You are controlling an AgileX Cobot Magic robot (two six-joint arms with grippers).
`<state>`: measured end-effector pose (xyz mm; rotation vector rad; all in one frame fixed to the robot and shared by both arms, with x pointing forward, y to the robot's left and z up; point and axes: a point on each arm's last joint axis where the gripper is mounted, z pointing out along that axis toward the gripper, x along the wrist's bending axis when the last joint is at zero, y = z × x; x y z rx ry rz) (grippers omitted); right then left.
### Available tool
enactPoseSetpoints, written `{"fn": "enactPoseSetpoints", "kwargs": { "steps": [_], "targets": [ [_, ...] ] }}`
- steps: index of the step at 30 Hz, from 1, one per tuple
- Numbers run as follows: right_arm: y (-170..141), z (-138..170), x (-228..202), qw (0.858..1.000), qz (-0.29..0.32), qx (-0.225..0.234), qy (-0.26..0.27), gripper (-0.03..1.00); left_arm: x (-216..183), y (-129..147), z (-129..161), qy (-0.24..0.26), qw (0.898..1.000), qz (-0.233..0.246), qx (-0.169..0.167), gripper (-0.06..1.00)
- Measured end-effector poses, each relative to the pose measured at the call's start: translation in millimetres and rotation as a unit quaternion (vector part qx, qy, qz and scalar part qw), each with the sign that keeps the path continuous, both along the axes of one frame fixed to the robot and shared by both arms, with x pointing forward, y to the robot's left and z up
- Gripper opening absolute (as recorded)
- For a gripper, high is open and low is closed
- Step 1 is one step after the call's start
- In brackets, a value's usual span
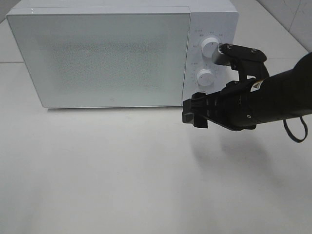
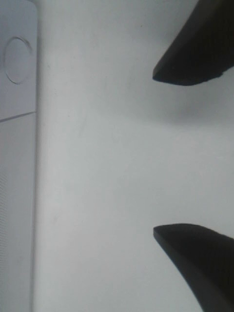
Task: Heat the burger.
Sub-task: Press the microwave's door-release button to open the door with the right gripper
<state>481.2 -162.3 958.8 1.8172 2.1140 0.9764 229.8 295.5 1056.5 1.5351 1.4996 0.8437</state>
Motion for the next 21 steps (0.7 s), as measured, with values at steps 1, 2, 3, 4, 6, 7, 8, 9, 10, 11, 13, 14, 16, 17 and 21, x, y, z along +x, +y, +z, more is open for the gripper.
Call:
{"fn": "enactPoseSetpoints", "kwargs": {
  "steps": [1,2,3,4,6,7,8,9,10,11,13,14,16,17,21],
  "targets": [
    [-0.5,4.3,-4.1,0.999,0.032,-0.021,0.025,0.75,0.0,0.0,0.0,0.000,1.000,0.000,0.000,0.98],
    [-1.3,6.9,-6.9,0.998,0.048,-0.033,0.035,0.75,0.0,0.0,0.0,0.000,1.000,0.000,0.000,0.98],
    [-1.3,6.9,-6.9,0.998,0.048,-0.033,0.035,0.75,0.0,0.0,0.0,0.000,1.000,0.000,0.000,0.98],
    [-3.5,13.0,-12.0,0.995,0.066,-0.049,0.049,0.75,0.0,0.0,0.0,0.000,1.000,0.000,0.000,0.98],
    [-4.9,16.6,-14.8,0.995,0.069,-0.053,0.053,0.75,0.0,0.0,0.0,0.000,1.000,0.000,0.000,0.98],
    [-9.0,24.1,-22.3,0.993,0.075,-0.063,0.064,0.75,0.0,0.0,0.0,0.000,1.000,0.000,0.000,0.98],
    [-9.0,24.1,-22.3,0.993,0.075,-0.063,0.064,0.75,0.0,0.0,0.0,0.000,1.000,0.000,0.000,0.98],
    [-13.3,31.5,-29.5,0.991,0.083,-0.075,0.072,0.75,0.0,0.0,0.0,0.000,1.000,0.000,0.000,0.98],
    [-15.3,35.5,-32.8,0.991,0.084,-0.077,0.073,0.75,0.0,0.0,0.0,0.000,1.000,0.000,0.000,0.98],
    [-15.3,35.5,-32.8,0.991,0.084,-0.077,0.073,0.75,0.0,0.0,0.0,0.000,1.000,0.000,0.000,0.98],
    [-22.6,51.1,-45.9,0.990,0.090,-0.083,0.070,0.75,0.0,0.0,0.0,0.000,1.000,0.000,0.000,0.98],
    [-22.6,51.1,-45.9,0.990,0.090,-0.083,0.070,0.75,0.0,0.0,0.0,0.000,1.000,0.000,0.000,0.98],
    [-30.3,65.7,-60.9,0.989,0.094,-0.085,0.070,0.75,0.0,0.0,0.0,0.000,1.000,0.000,0.000,0.98],
    [-30.3,65.7,-60.9,0.989,0.094,-0.085,0.070,0.75,0.0,0.0,0.0,0.000,1.000,0.000,0.000,0.98],
    [-43.4,90.0,-87.3,0.991,0.101,-0.077,0.052,0.75,0.0,0.0,0.0,0.000,1.000,0.000,0.000,0.98]
  ]
}}
